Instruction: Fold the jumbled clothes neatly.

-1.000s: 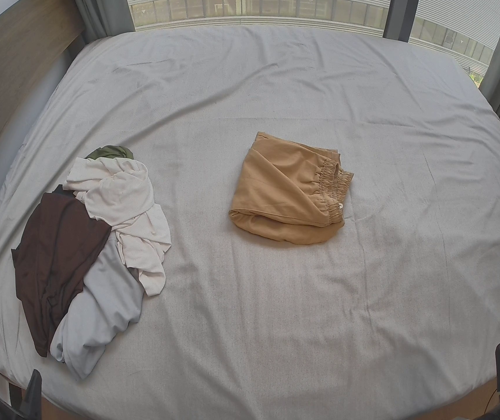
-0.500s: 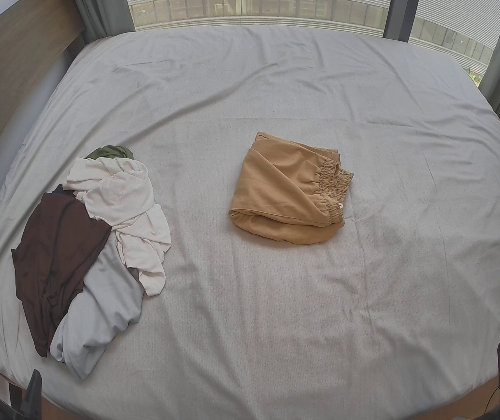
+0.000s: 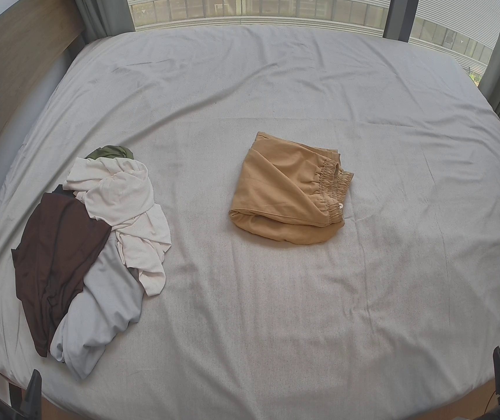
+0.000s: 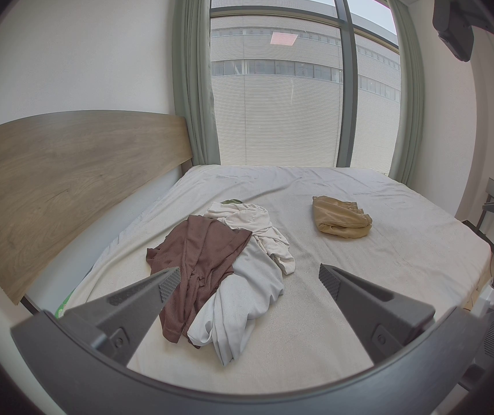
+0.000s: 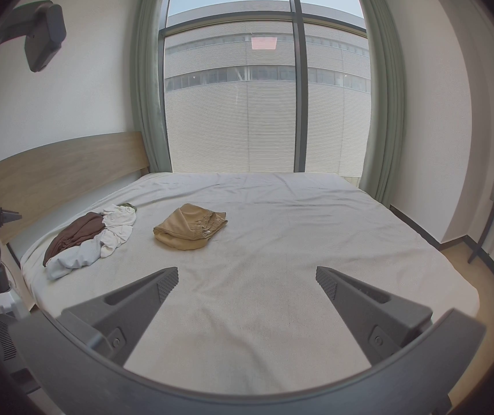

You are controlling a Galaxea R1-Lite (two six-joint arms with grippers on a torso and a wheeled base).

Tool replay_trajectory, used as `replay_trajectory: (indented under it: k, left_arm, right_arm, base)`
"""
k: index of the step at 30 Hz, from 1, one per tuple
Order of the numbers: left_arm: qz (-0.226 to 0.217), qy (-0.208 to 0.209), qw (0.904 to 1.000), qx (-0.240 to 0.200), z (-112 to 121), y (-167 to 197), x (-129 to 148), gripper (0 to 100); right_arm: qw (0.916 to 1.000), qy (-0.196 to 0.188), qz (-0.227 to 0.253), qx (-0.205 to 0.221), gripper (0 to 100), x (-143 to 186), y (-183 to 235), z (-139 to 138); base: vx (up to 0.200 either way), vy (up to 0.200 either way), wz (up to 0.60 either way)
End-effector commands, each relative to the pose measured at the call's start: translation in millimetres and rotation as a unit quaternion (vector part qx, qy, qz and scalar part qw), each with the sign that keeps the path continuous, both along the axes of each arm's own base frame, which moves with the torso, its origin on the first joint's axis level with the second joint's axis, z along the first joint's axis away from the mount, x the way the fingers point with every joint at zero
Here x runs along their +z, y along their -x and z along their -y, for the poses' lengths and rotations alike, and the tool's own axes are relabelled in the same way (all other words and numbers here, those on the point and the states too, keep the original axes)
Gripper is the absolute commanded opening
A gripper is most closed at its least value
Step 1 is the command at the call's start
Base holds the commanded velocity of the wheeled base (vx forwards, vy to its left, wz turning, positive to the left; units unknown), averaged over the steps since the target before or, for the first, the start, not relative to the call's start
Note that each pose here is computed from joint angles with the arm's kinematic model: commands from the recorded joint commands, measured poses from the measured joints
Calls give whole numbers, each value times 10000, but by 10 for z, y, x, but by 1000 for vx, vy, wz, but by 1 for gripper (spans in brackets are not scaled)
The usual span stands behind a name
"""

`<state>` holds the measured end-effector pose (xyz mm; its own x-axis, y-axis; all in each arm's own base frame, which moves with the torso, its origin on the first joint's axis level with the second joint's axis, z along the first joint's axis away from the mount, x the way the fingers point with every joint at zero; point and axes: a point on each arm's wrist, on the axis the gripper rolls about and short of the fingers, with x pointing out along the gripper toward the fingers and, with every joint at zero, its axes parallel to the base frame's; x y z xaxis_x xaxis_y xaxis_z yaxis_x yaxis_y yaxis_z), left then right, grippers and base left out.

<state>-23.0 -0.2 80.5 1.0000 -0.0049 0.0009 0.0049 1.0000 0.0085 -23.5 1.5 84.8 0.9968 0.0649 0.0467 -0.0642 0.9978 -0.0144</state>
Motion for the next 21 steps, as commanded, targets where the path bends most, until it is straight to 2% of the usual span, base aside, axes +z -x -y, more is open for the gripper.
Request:
replay_trajectory:
  k: [1, 4, 6, 13, 21]
  left_arm:
    - [-12, 4, 10000, -6, 0, -2, -47, 100]
    - [-12, 4, 10000, -6, 0, -2, -47, 100]
    - [-20, 4, 10000, -6, 0, -2, -49, 100]
    - [-20, -3, 10000, -6, 0, -2, -49, 100]
    - [-20, 4, 10000, -6, 0, -2, -49, 100]
  right_arm:
    - [9975, -183, -65, -677, 100, -59, -6, 30]
    - [9986, -21, -257, -470, 100, -98, -7, 23]
    - [9993, -80, -221, -307, 100, -90, -7, 17]
    - [9993, 66, -216, -303, 100, -90, -7, 14]
    - [9993, -18, -234, -301, 100, -93, -7, 14]
  base:
    - [0, 0, 0]
    - [0, 0, 0]
    - [0, 0, 0]
    - [0, 0, 0]
    - [0, 0, 0]
